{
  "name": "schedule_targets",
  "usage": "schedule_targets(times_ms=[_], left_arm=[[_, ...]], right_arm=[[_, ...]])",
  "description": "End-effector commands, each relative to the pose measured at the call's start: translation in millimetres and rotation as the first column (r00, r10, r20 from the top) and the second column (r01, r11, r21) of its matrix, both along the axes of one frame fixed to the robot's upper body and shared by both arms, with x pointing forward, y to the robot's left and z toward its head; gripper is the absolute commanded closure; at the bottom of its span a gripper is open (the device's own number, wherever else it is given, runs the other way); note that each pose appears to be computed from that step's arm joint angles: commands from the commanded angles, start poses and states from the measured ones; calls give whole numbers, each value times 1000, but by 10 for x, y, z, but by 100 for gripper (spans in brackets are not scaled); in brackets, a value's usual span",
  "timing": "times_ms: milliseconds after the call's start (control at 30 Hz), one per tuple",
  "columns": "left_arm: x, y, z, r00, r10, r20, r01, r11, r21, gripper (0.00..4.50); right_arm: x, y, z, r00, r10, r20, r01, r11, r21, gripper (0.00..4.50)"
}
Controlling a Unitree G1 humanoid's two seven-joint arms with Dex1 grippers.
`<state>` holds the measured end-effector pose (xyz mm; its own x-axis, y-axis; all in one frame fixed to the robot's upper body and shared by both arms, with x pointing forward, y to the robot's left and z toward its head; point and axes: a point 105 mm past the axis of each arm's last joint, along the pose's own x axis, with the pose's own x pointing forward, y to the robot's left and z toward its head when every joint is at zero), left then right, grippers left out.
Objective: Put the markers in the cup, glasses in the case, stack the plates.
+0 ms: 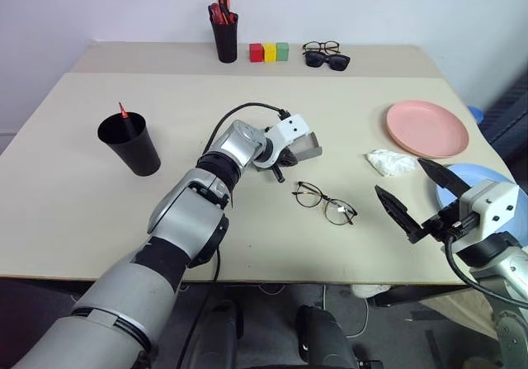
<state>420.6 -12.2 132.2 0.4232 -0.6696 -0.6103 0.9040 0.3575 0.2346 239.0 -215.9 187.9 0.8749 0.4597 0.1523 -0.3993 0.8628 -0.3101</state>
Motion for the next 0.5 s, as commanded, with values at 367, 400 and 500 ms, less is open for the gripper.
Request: schedule_targets(times_ms=[367, 400, 500], left_arm=[[-216, 591, 233, 990, -142, -13, 142, 989, 36, 446], [-263, 717, 220, 991, -132, -12, 133, 990, 54, 446], [-416, 903, 189, 991, -131, -19, 132, 988, 84, 446]], right_arm=[[117, 103, 95, 998, 51, 44, -51, 999, 5, 0], [130, 108, 92, 997, 56, 44, -56, 998, 6, 0], [155, 108, 86, 997, 64, 44, -65, 998, 8, 0]])
